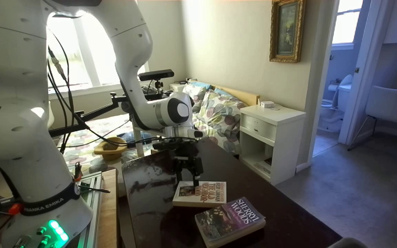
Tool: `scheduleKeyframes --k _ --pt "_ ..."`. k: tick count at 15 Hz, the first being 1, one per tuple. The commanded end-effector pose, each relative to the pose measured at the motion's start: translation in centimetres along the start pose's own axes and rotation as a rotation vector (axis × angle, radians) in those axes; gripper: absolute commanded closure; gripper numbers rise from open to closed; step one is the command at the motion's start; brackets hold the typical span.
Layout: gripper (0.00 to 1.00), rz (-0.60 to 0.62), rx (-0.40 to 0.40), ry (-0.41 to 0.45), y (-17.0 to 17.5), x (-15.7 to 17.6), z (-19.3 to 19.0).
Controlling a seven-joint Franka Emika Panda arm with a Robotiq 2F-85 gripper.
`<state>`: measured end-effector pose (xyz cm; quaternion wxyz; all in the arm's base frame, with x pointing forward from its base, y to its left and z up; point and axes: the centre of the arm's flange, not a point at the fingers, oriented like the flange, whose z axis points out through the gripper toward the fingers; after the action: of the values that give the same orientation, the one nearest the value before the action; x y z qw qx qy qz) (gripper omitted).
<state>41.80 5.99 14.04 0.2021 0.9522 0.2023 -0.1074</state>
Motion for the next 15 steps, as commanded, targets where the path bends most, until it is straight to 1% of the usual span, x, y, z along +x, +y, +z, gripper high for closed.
scheduleKeyframes --k 1,2,3,5,9,11,12,13,15 --pt "0.26 -0.018 -0.006 0.012 0.02 -0.08 1.34" --pt "0.31 -0.017 -0.004 0.013 0.00 -0.05 1.38" --pt "0.40 -0.017 -0.004 0.013 0.00 -0.04 1.42" --pt "0.52 -0.011 -0.007 0.014 0.16 -0.02 1.24" --pt "0.75 -0.006 -0.009 0.020 0.37 0.03 0.91" --pt "0.89 -0.001 -0.009 0.021 0.52 0.02 0.86" --pt "0.98 0.001 -0.009 0.017 0.60 -0.03 0.99" --pt "1.00 0.004 -0.009 0.014 0.64 -0.07 1.13" --pt "1.00 0.014 -0.006 0.011 0.72 -0.16 1.11"
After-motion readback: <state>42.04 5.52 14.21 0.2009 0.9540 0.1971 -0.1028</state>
